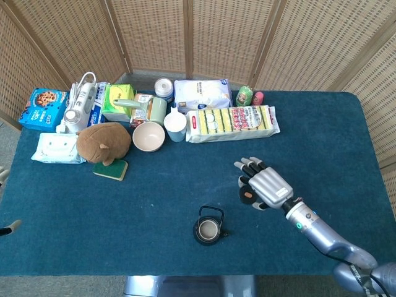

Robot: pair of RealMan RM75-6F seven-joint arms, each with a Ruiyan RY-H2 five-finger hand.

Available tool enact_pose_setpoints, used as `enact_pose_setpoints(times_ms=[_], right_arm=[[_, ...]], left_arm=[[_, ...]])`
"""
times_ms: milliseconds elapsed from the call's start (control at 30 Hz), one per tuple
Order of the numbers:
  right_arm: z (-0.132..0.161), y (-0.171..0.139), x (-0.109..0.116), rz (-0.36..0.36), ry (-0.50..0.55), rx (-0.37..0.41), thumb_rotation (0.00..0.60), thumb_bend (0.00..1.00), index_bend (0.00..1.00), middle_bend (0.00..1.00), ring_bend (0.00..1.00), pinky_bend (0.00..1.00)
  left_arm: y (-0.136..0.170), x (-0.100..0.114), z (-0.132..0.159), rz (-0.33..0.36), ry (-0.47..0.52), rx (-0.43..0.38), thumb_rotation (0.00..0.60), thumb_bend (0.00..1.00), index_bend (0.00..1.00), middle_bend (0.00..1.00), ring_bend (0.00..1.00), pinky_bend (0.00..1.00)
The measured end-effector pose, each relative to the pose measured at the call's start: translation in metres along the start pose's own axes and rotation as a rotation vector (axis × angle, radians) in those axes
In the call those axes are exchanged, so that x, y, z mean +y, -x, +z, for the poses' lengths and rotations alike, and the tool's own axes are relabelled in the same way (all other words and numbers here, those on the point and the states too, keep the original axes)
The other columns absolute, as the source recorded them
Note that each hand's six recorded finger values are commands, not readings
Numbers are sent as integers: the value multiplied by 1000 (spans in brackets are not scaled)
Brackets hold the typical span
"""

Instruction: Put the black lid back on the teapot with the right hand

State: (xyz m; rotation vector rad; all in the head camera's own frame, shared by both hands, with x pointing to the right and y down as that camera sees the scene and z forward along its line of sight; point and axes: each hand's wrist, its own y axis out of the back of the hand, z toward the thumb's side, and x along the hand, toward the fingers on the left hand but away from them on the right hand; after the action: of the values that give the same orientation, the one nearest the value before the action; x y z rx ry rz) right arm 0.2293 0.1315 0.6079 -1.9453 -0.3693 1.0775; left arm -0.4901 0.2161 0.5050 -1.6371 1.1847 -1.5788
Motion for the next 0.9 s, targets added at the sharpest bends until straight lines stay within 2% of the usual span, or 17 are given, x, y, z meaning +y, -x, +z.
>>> enact_pose_setpoints(times_ms=[233, 533, 900], right_arm=[[33, -5, -8, 27, -47, 106, 600, 307, 454, 92, 28, 54], [71, 0, -17, 46, -102, 205, 600, 309, 454, 92, 28, 54], [112, 10, -26, 53, -153, 275, 600, 310, 454, 92, 28, 64]], left_arm=[[0, -2, 1, -7, -5, -1, 600, 87, 0, 0, 0, 0], [-2, -1, 0, -9, 8, 3, 600, 87, 0, 0, 0, 0], [-1, 0, 0, -11, 14, -6, 600, 86, 0, 0, 0, 0]])
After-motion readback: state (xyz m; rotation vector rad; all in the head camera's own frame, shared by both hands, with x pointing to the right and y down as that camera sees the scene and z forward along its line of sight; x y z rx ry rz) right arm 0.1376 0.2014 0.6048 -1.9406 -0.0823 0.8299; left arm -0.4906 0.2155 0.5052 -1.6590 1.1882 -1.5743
